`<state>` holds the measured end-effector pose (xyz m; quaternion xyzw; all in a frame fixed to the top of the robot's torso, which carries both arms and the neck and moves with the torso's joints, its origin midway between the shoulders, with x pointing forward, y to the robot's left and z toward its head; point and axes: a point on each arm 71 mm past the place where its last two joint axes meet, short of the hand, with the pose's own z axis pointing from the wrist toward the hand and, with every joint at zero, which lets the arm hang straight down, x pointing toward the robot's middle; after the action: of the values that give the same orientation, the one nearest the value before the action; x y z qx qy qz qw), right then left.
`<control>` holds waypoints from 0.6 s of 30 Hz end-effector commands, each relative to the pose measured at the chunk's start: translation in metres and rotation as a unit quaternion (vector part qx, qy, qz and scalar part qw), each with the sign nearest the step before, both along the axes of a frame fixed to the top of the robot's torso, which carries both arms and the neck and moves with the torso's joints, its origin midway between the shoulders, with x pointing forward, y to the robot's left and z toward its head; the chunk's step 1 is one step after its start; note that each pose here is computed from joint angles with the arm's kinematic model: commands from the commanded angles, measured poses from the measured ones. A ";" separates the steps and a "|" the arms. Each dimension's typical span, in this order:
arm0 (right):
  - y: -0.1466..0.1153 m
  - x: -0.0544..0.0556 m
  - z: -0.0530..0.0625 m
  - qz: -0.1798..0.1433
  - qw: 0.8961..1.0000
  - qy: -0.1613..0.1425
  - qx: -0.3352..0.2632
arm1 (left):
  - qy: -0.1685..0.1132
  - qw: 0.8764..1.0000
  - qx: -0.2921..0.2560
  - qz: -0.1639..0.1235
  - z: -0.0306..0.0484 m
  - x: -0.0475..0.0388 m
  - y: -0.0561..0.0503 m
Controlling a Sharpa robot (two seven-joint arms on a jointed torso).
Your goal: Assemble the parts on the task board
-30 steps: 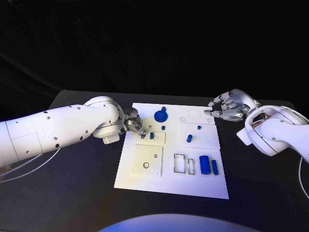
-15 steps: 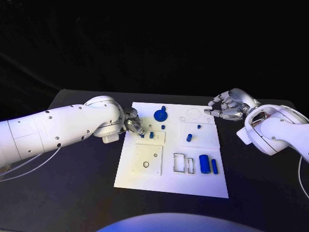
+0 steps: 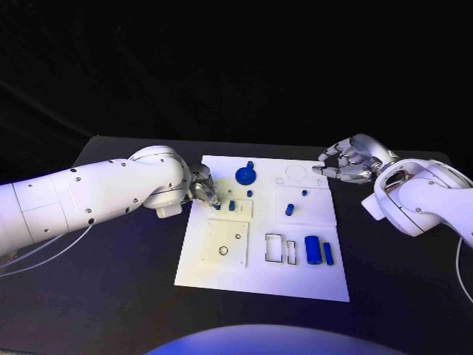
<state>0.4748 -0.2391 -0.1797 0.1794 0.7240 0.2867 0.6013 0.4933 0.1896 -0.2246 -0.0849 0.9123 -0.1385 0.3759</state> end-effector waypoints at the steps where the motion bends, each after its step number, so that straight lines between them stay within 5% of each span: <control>1: 0.001 0.000 0.000 0.006 1.000 0.000 -0.002 | 0.006 1.000 0.008 -0.007 -0.0016 -0.0009 -0.001; 18: 0.000 -0.001 -0.001 0.006 1.000 0.000 -0.002 | 0.010 1.000 0.009 -0.014 -0.0029 -0.0026 -0.006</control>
<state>0.4744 -0.2398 -0.1802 0.1798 0.7243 0.2862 0.6010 0.4926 0.1862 -0.2259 -0.0787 0.9143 -0.1352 0.3737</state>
